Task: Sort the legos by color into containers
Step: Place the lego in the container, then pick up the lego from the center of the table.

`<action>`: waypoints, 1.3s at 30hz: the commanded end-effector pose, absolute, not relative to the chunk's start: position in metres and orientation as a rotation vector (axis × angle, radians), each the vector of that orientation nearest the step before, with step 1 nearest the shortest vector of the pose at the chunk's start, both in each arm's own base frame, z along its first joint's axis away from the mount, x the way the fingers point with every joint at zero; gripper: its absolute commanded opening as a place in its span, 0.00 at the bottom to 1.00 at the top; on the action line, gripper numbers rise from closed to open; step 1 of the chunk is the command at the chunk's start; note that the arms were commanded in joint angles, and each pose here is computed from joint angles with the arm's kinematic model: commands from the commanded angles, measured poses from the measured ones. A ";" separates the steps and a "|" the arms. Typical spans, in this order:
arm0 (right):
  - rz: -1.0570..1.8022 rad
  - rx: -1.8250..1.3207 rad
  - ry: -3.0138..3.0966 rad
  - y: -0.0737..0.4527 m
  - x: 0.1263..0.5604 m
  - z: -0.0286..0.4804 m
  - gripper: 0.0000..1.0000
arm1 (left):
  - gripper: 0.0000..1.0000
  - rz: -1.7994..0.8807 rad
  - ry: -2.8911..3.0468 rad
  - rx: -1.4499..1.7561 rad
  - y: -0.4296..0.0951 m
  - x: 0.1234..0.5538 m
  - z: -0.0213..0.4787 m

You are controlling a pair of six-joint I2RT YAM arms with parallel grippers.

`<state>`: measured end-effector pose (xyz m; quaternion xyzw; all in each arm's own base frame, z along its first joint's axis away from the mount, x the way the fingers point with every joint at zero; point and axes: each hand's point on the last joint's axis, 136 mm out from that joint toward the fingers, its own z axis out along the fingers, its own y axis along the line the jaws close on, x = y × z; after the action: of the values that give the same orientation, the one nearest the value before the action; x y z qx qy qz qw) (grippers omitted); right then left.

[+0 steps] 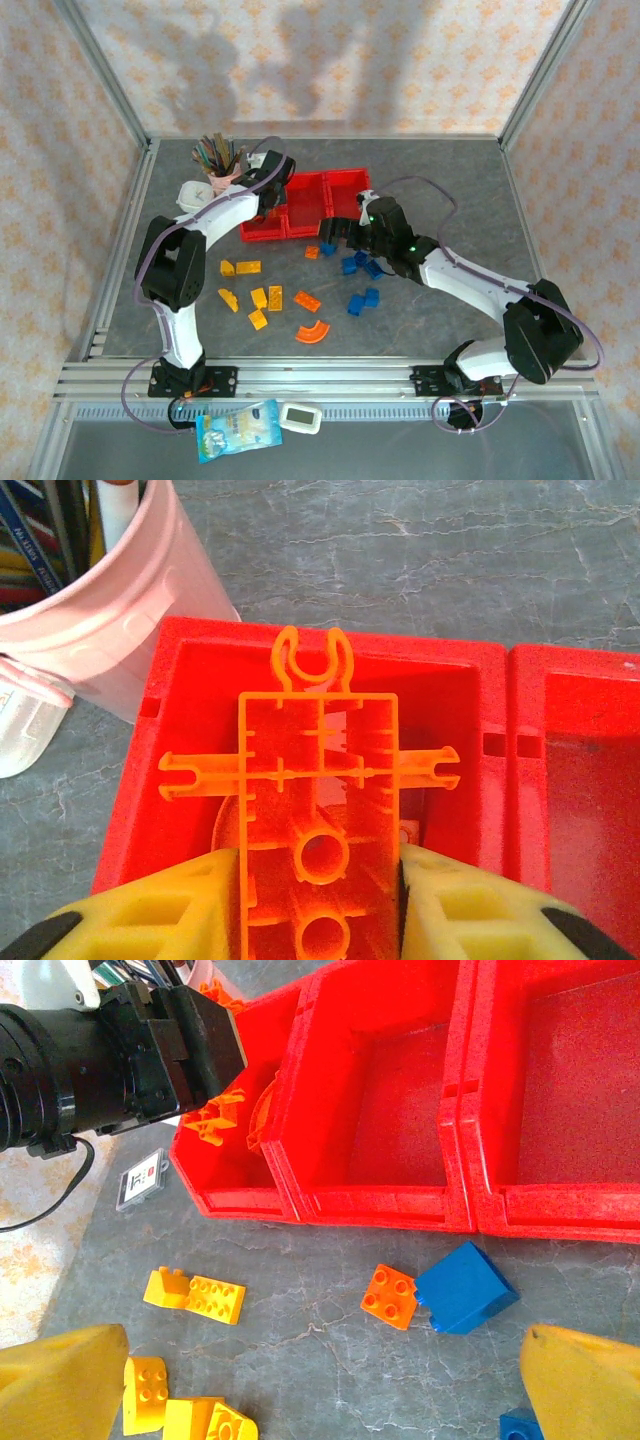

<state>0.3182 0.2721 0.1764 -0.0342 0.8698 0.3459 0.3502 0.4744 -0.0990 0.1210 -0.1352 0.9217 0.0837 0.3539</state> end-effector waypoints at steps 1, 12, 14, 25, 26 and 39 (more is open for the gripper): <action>0.880 -0.100 2.197 0.272 0.324 0.196 1.00 | 0.44 0.262 2.392 -0.342 -0.089 0.476 0.130; 0.872 -0.069 2.187 0.250 0.322 0.201 1.00 | 0.52 0.168 2.369 -0.344 -0.095 0.462 0.169; 0.873 -0.053 2.200 0.244 0.319 0.193 1.00 | 0.53 0.103 2.362 -0.327 -0.106 0.453 0.175; 0.887 0.025 2.273 0.222 0.299 0.140 1.00 | 0.56 -0.172 2.410 -0.119 -0.203 0.372 0.154; 0.881 0.031 2.279 0.220 0.299 0.137 1.00 | 0.56 -0.186 2.421 -0.117 -0.208 0.366 0.148; 0.884 0.049 2.270 0.220 0.303 0.131 1.00 | 0.58 -0.185 2.534 0.013 -0.238 0.347 0.079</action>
<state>0.2976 0.2191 0.1217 0.0157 0.8840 0.3304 0.3304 0.3451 -0.2289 0.0885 -0.0038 0.9534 -0.0611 0.2955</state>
